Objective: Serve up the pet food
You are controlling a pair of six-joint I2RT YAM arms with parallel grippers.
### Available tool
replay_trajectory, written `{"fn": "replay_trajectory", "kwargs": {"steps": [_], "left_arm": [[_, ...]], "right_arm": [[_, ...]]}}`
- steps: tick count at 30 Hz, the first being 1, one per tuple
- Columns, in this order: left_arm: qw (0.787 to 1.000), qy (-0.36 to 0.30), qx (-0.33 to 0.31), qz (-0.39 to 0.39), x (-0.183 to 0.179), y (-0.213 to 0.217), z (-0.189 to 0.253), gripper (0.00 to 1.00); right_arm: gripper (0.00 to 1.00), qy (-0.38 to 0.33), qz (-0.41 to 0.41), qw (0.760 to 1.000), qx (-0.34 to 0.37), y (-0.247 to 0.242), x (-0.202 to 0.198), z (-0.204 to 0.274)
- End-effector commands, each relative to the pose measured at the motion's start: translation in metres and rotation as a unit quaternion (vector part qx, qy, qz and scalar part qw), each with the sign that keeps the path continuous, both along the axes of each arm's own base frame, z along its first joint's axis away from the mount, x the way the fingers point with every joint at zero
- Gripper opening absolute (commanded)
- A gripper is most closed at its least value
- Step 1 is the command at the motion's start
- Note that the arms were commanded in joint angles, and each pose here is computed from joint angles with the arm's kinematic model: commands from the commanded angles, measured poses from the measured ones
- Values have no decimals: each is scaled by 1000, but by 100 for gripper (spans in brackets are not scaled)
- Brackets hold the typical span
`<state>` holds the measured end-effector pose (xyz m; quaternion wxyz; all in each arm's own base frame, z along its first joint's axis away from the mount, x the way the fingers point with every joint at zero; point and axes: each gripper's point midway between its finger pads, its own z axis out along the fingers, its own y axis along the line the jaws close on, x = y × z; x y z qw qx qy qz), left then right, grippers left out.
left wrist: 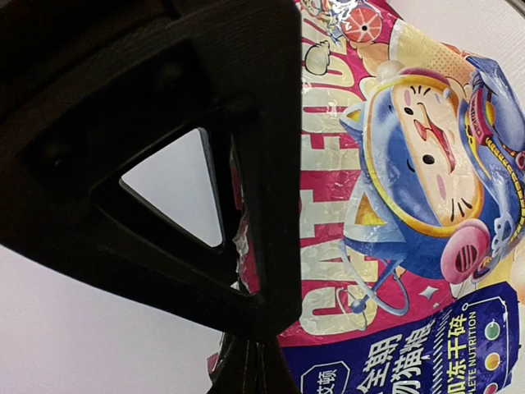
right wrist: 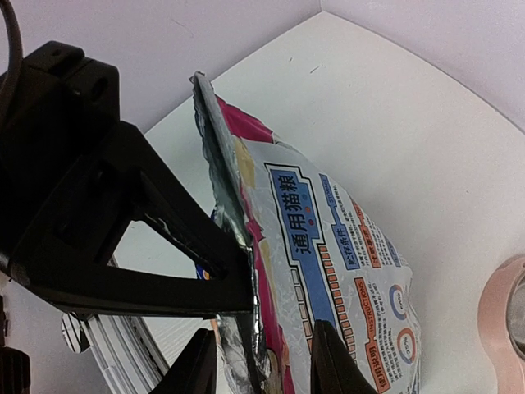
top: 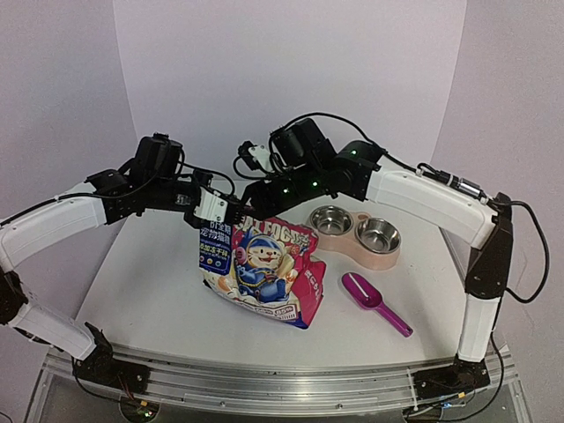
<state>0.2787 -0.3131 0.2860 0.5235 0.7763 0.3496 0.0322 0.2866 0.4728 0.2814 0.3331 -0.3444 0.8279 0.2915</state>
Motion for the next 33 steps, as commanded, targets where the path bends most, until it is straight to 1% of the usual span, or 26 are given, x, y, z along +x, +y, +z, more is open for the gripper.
{"fn": "replay_trajectory", "kwargs": {"steps": [1, 4, 7, 12, 15, 20, 23, 28, 33], "left_arm": [[1000, -21, -19, 0, 3, 0, 13, 0], [1000, -21, -16, -9, -1, 3, 12, 0], [1000, -5, 1, -12, 0, 9, 4, 0], [1000, 14, 13, -20, -1, 18, -2, 0], [1000, 12, 12, -24, -3, 19, -4, 0], [1000, 8, 5, -27, -4, 18, -3, 0], [1000, 1, -2, -28, -4, 17, 0, 0], [1000, 0, -6, -28, -4, 17, 2, 0], [1000, -2, -4, -31, -4, 17, 2, 0]], "right_arm": [[35, -15, 0, 1000, 16, 7, 6, 16], [36, -16, 0, 1000, 23, 9, 8, 21], [35, -15, -6, 999, 31, 7, 12, 26], [33, -9, -27, 999, 18, -3, 21, 16], [33, -2, -10, 1000, 19, 0, 16, 13], [39, 10, 39, 998, 38, 12, 3, 20], [39, 13, 45, 998, 38, 14, 2, 18], [35, 17, 32, 999, 27, 17, 9, 4], [26, 8, 15, 999, 28, 19, 18, 7]]}}
